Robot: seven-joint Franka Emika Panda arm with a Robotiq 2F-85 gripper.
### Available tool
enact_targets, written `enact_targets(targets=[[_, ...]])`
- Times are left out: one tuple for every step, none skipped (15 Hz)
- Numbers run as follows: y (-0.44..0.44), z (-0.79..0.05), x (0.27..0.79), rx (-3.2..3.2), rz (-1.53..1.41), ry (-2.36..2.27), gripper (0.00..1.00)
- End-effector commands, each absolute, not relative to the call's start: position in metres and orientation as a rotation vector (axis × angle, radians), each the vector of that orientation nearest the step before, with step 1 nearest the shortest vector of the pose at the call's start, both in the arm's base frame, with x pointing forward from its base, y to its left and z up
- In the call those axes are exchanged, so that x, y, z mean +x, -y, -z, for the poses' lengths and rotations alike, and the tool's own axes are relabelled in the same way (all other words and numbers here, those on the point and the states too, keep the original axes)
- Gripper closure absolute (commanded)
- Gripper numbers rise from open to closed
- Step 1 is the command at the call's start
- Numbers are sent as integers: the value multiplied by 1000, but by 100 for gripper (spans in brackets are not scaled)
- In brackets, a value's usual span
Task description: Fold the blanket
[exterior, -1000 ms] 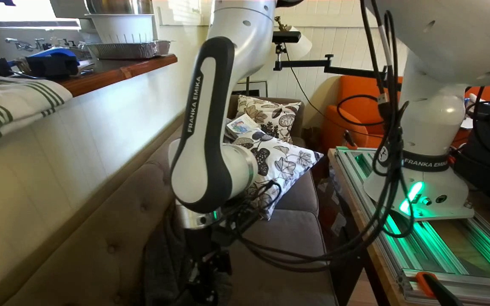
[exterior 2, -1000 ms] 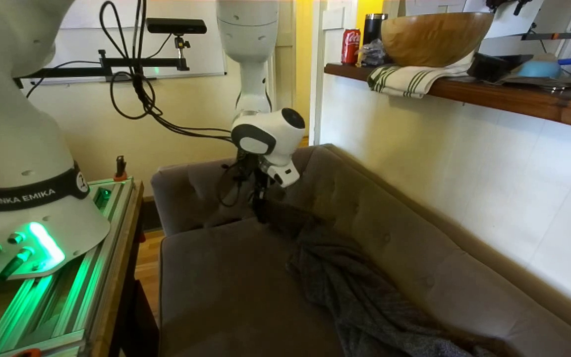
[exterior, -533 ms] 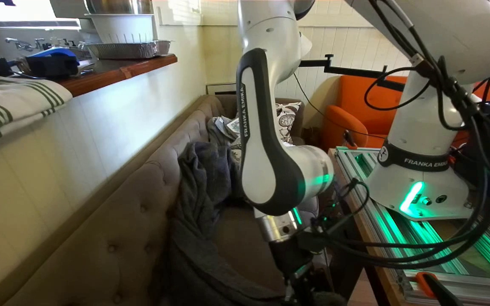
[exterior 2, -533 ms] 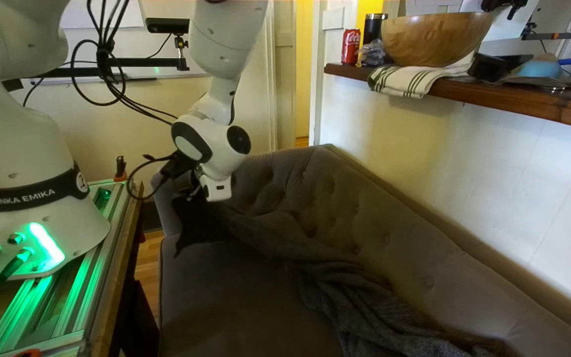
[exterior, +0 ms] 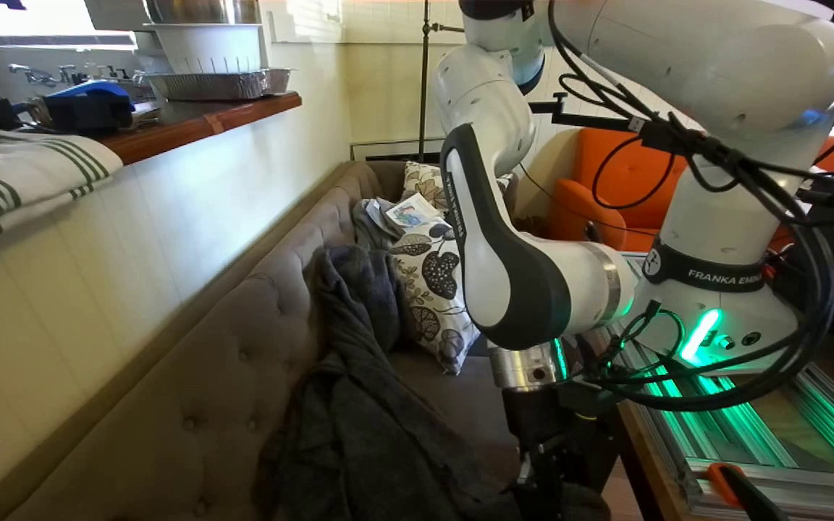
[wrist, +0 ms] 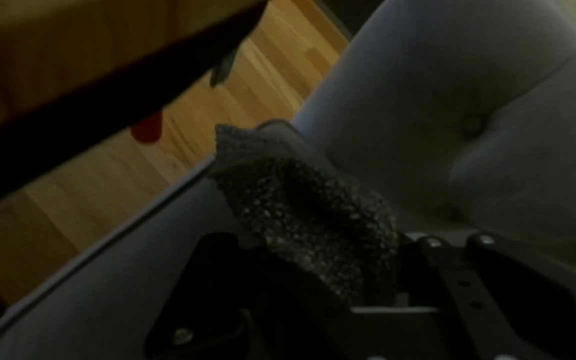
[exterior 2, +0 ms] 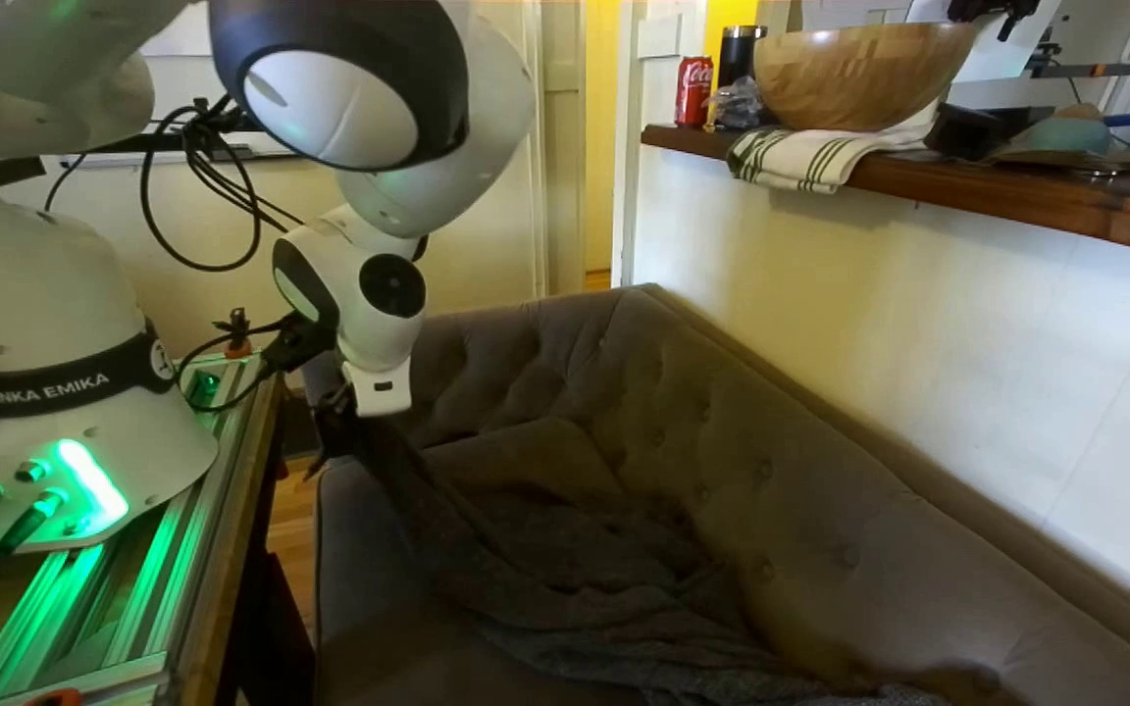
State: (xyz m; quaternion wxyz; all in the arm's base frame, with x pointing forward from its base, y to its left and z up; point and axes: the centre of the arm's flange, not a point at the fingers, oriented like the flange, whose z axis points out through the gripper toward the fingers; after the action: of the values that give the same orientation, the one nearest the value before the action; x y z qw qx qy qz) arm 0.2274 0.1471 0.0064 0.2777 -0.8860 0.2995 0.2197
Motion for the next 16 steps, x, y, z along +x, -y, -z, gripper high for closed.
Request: enact_targets(targets=[[-135, -25, 277, -2501, -363, -773, 100], [-138, -34, 298, -2526, -303, -754, 100], [-143, -42, 317, -2545, -248, -723, 100], [-150, -51, 334, -2580, -210, -696, 100], [-156, -58, 349, -2604, -150, -665, 100], [-162, -64, 361, -2633, -96, -622, 100], [-169, -70, 374, -2661, -43, -583, 100], [-171, -74, 381, -2697, 7, -552, 80], [-174, -79, 389, -2733, 49, -499, 74], [-176, -83, 395, -2764, 99, -454, 67], [-170, -91, 400, -2808, 139, -413, 61], [-167, -98, 404, -2840, 195, -378, 55], [-161, -108, 407, -2878, 244, -340, 47], [-150, -119, 410, -2919, 292, -314, 41], [-136, -131, 414, -2959, 350, -304, 33], [-122, -141, 416, -3000, 401, -304, 27]])
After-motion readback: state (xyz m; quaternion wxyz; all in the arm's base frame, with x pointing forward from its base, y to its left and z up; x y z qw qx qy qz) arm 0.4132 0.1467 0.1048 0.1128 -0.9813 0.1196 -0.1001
